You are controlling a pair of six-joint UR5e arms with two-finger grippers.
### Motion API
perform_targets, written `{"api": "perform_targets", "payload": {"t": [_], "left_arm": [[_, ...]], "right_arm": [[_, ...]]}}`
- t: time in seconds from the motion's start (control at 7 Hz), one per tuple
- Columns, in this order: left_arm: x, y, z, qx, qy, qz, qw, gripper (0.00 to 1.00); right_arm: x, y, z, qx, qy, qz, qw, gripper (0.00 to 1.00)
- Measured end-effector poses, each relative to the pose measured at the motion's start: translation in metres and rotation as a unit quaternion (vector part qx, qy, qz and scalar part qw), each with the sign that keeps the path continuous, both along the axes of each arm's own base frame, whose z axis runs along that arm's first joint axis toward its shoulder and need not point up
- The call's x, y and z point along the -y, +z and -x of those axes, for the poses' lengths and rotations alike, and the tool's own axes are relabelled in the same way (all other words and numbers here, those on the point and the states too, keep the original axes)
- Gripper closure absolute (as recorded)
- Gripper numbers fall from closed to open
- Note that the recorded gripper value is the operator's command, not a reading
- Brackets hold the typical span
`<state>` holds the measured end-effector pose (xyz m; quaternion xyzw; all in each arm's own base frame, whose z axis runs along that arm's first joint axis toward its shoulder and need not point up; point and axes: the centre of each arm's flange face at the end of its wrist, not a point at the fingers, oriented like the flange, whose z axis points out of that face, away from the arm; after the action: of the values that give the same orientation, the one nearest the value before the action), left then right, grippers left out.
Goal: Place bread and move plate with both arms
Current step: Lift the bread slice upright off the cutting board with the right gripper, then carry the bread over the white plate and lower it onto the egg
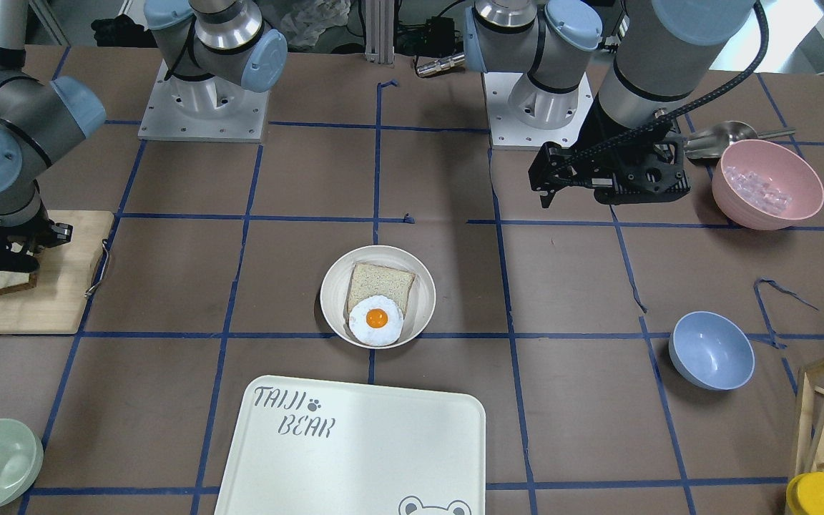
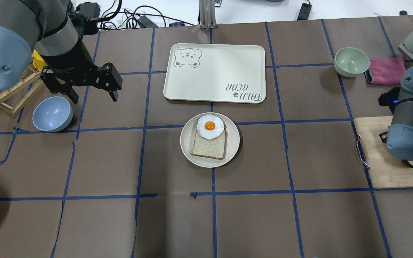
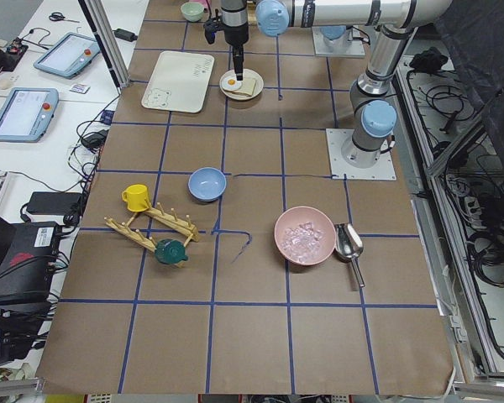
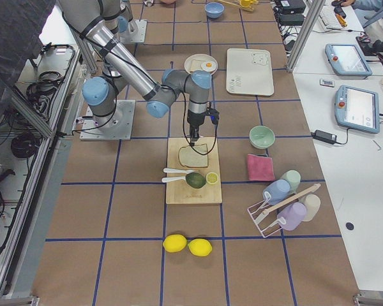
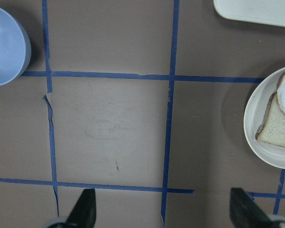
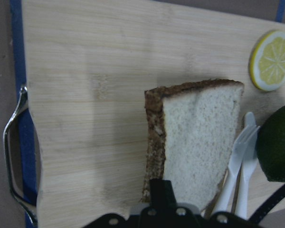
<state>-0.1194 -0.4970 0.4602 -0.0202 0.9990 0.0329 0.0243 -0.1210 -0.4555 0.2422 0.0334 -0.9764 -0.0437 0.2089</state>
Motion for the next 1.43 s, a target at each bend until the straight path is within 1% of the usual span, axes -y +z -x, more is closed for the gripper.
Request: {"api": "perform_targets", "payload": {"t": [0.14,0.29,0.43,0.57,0.71,0.86,1.0,1.14,1.43], "left_arm": [[0.0,0.0,0.0,0.0,0.0,0.0,1.0,0.0],[0.0,0.0,0.0,0.0,0.0,0.0,1.0,0.0],[-0.001,0.0,0.0,0.0,0.0,0.0,1.0,0.0],[-0.001,0.0,0.0,0.001,0.0,0.0,1.0,0.0],[-0.001,0.0,0.0,0.001,0.0,0.0,1.0,0.0],[-0.001,0.001,0.0,0.001,0.0,0.0,1.0,0.0],[-0.001,0.001,0.0,0.002,0.0,0.001,1.0,0.0],[-0.001,0.001,0.0,0.002,0.0,0.0,1.0,0.0],[0.0,0.0,-0.001,0.003,0.0,0.0,1.0,0.0]], "right_arm": [[0.008,0.023,-0.016,-0.009,0.007,0.024,0.9996,1.0],[0.017,0.043,-0.029,-0.015,0.013,0.038,0.9991,1.0],[0.026,0.063,-0.036,-0.014,0.013,0.04,0.999,1.0],[0.037,0.084,-0.05,-0.008,0.005,0.034,0.9994,1.0],[0.047,0.104,-0.078,-0.002,-0.002,0.029,0.9996,1.0],[0.054,0.124,-0.117,0.002,-0.007,0.028,0.9996,1.0],[0.057,0.139,-0.166,0.007,-0.013,0.036,0.9992,1.0],[0.052,0.147,-0.218,0.014,-0.023,0.047,0.9985,1.0],[0.039,0.141,-0.324,0.027,-0.041,0.069,0.9964,1.0]]}}
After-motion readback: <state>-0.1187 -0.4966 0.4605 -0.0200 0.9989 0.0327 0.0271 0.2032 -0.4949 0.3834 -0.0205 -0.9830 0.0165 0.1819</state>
